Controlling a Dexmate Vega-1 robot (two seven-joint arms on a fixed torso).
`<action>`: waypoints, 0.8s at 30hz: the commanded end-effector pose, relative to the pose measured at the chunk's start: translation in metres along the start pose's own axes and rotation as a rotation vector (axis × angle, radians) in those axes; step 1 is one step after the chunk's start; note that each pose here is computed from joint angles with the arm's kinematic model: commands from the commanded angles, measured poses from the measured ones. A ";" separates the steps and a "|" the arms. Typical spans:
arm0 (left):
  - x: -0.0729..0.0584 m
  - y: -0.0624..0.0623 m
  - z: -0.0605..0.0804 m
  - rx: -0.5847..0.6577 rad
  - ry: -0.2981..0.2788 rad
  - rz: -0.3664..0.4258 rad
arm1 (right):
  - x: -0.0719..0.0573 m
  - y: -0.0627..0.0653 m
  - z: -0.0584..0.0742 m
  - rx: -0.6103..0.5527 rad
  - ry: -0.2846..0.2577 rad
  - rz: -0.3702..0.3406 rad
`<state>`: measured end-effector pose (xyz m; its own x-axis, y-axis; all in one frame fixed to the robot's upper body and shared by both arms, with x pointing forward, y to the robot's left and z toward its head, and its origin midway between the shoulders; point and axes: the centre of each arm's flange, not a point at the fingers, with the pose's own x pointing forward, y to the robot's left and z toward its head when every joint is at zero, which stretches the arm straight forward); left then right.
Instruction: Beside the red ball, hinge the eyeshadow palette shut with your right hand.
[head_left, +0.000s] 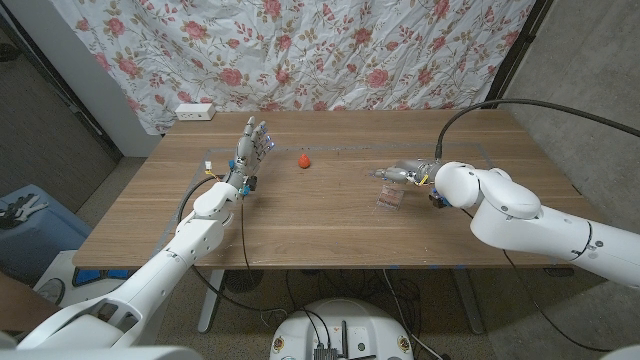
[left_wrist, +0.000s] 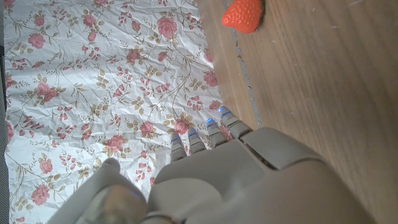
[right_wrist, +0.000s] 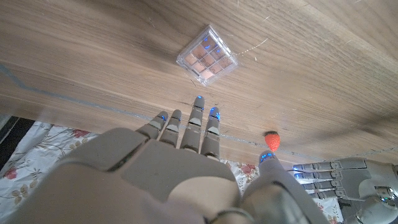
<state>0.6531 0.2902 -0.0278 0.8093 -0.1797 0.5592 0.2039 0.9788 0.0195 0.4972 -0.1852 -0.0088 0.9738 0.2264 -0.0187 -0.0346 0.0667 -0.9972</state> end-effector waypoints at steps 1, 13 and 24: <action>0.000 0.000 0.000 0.000 0.000 0.001 | -0.004 0.012 0.007 -0.017 0.001 -0.020; 0.000 0.000 0.000 0.000 0.000 0.001 | -0.005 0.031 0.012 -0.055 0.002 -0.053; 0.000 0.000 0.000 0.000 0.000 0.001 | -0.009 0.046 0.012 -0.085 0.008 -0.107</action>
<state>0.6529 0.2903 -0.0276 0.8091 -0.1787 0.5598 0.2031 0.9790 0.0189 0.4884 -0.1743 -0.0385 0.9747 0.2189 0.0448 0.0402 0.0257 -0.9989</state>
